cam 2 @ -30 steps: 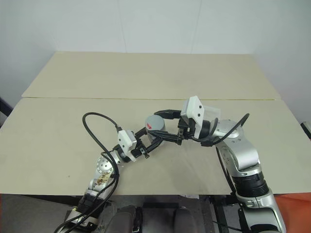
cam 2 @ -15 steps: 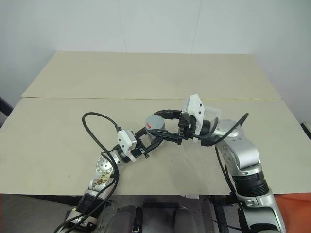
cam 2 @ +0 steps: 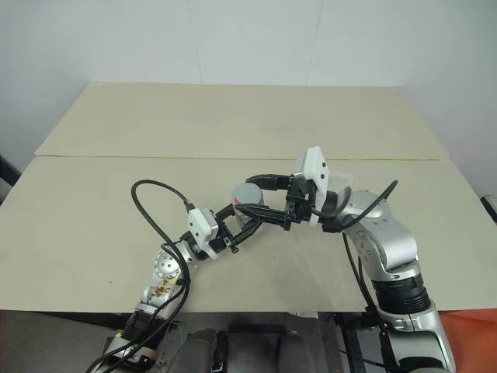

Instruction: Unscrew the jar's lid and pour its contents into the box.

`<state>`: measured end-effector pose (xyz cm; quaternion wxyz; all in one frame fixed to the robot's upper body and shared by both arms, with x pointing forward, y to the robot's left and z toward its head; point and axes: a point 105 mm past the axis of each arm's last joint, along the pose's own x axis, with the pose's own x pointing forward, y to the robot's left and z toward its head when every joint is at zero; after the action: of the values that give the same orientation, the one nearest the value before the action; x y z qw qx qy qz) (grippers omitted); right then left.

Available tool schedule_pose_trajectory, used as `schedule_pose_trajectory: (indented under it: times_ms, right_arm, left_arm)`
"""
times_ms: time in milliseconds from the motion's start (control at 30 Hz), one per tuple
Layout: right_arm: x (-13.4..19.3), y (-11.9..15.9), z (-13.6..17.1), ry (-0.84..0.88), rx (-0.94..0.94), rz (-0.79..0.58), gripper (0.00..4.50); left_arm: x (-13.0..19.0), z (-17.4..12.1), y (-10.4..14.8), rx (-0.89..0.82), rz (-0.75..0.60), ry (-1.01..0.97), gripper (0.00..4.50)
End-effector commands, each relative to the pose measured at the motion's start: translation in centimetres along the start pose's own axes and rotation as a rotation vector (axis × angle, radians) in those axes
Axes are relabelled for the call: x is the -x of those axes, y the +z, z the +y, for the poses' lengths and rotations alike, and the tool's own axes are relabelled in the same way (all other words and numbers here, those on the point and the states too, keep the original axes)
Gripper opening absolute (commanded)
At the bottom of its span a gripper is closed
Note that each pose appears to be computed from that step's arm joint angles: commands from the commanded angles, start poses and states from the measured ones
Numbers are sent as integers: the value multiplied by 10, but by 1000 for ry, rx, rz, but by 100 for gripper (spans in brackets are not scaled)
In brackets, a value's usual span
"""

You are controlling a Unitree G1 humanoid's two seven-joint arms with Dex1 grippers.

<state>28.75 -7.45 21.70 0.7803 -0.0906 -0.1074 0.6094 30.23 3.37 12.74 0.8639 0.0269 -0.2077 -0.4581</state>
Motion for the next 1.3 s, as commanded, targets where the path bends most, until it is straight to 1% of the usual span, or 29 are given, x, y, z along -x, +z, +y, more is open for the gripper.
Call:
schedule_pose_trajectory:
  times_ms: [33, 133, 500, 767, 867, 933, 1133, 1233, 1300]
  right_arm:
    - [1, 12, 5, 8, 155, -34, 326]
    - [1, 9, 6, 11, 189, -29, 326]
    - [2, 6, 2, 1, 182, -14, 326]
    - [8, 16, -1, 18, 110, -52, 326]
    - [9, 18, -5, -33, 165, -35, 326]
    - [9, 17, -6, -37, 175, -27, 326]
    - [11, 20, -1, -11, 183, -38, 326]
    - [12, 25, 2, 20, 127, -64, 326]
    - [12, 26, 1, 11, 135, -60, 364]
  left_arm:
    - [-4, 0, 9, -22, -39, -13, 211]
    - [-4, 0, 9, -22, -38, -13, 211]
    - [-5, -1, 10, -22, -42, -12, 211]
    - [-5, -1, 10, -20, -44, -10, 211]
    - [-5, -1, 10, -19, -44, -10, 211]
    - [-5, -1, 10, -18, -44, -9, 211]
    - [-4, -1, 9, -16, -42, -7, 211]
    - [-4, -1, 10, -17, -42, -5, 211]
    - [-4, -1, 10, -17, -42, -5, 211]
